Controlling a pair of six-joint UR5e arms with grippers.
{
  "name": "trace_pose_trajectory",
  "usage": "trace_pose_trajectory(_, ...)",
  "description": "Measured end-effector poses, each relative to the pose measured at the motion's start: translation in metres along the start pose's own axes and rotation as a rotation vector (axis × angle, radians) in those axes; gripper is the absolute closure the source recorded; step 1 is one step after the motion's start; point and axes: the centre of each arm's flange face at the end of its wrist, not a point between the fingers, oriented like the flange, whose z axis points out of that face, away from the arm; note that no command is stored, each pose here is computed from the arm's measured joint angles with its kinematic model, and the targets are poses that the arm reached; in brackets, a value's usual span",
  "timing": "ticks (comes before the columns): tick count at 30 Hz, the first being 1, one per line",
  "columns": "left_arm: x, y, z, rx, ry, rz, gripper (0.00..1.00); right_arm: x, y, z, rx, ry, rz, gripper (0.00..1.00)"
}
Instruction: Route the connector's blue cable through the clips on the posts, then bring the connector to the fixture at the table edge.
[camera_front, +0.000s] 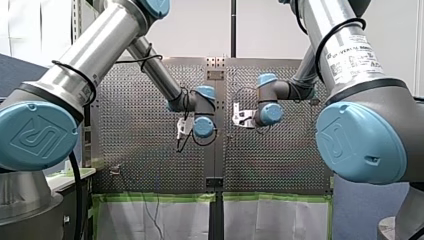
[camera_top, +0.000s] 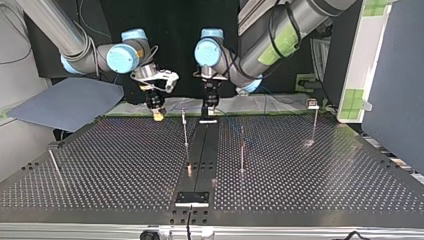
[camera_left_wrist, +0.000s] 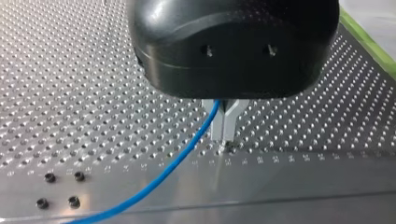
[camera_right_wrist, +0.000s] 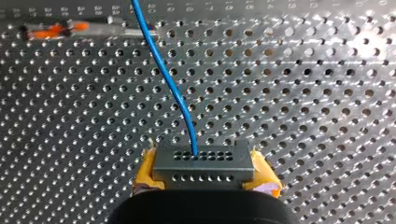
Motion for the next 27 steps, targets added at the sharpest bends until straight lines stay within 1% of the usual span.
trace_pose_trajectory(7,0.007,-0.007,-0.011,0.015,0.005,0.003,1.0,-0.02,0.013,-0.01,-0.021,-0.006,0.002,1.0)
trace_pose_trajectory(12,0.009,-0.01,-0.015,0.017,0.005,0.0,1.0,-0.028,0.022,-0.013,-0.037,-0.001,0.002,1.0)
trace_pose_trajectory(16,0.019,-0.016,-0.018,0.024,0.011,0.001,1.0,-0.033,0.029,-0.011,-0.048,0.003,-0.004,1.0)
trace_pose_trajectory(21,0.037,-0.022,-0.019,0.026,0.02,0.002,1.0,-0.052,0.035,-0.006,-0.055,-0.01,-0.018,1.0)
trace_pose_trajectory(27,0.042,-0.024,-0.018,0.027,0.019,0.0,1.0,-0.066,0.038,-0.001,-0.046,-0.006,-0.022,1.0)
